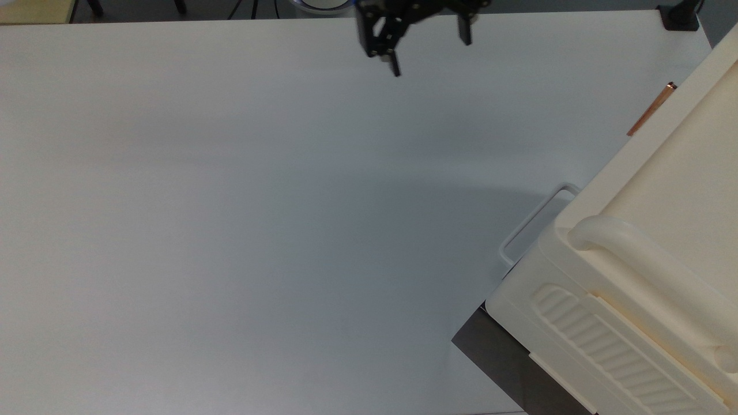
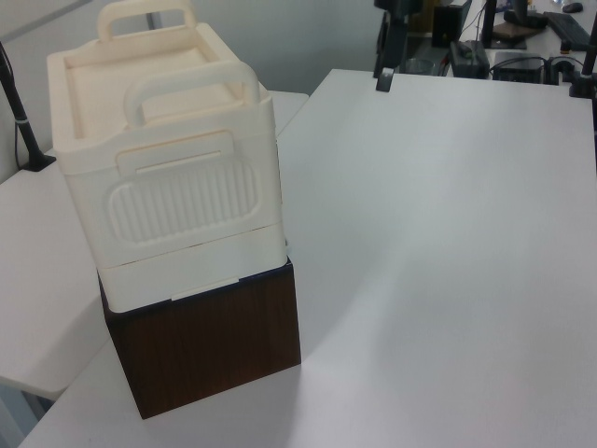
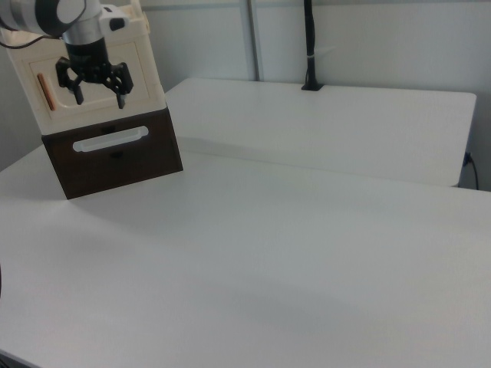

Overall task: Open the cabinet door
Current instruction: 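Move the gripper toward the cream cabinet's door edge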

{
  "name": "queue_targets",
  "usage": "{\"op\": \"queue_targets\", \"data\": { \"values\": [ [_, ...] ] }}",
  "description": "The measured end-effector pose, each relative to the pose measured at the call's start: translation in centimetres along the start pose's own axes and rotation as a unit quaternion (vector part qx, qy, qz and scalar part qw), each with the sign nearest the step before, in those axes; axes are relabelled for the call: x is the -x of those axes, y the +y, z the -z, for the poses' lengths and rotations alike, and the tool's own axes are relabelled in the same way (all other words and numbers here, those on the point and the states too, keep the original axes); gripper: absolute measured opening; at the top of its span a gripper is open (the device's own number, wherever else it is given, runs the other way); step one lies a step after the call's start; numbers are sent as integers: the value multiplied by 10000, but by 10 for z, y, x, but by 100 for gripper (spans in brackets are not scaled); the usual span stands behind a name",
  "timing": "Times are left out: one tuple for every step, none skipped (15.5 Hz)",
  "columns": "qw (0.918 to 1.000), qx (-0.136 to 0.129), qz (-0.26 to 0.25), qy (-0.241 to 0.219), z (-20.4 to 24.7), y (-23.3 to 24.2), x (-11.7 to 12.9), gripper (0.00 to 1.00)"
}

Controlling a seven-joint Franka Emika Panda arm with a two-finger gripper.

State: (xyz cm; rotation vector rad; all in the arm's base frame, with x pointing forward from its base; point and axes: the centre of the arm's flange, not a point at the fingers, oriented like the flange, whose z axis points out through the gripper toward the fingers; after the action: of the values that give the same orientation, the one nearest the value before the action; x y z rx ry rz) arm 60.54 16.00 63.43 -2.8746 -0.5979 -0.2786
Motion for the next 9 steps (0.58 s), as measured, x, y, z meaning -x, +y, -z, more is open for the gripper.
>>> {"op": "queue_targets", "data": {
  "values": [
    [9997,-10,239,64,-5,-15,-6,99],
    [9989,-21,453,132,-9,-30,-11,98],
    [9972,-35,701,240,-15,-52,-17,96],
    [9959,-31,840,346,-18,-67,-22,96],
    [9943,-6,953,469,-19,-77,-26,95],
    [9926,11,1056,595,-20,-85,-29,93],
    [9908,18,1151,718,-22,-94,-33,92],
    [9888,22,1238,838,-23,-103,-36,92],
    [9868,25,1303,963,-25,-112,-40,89]
  ]
}}
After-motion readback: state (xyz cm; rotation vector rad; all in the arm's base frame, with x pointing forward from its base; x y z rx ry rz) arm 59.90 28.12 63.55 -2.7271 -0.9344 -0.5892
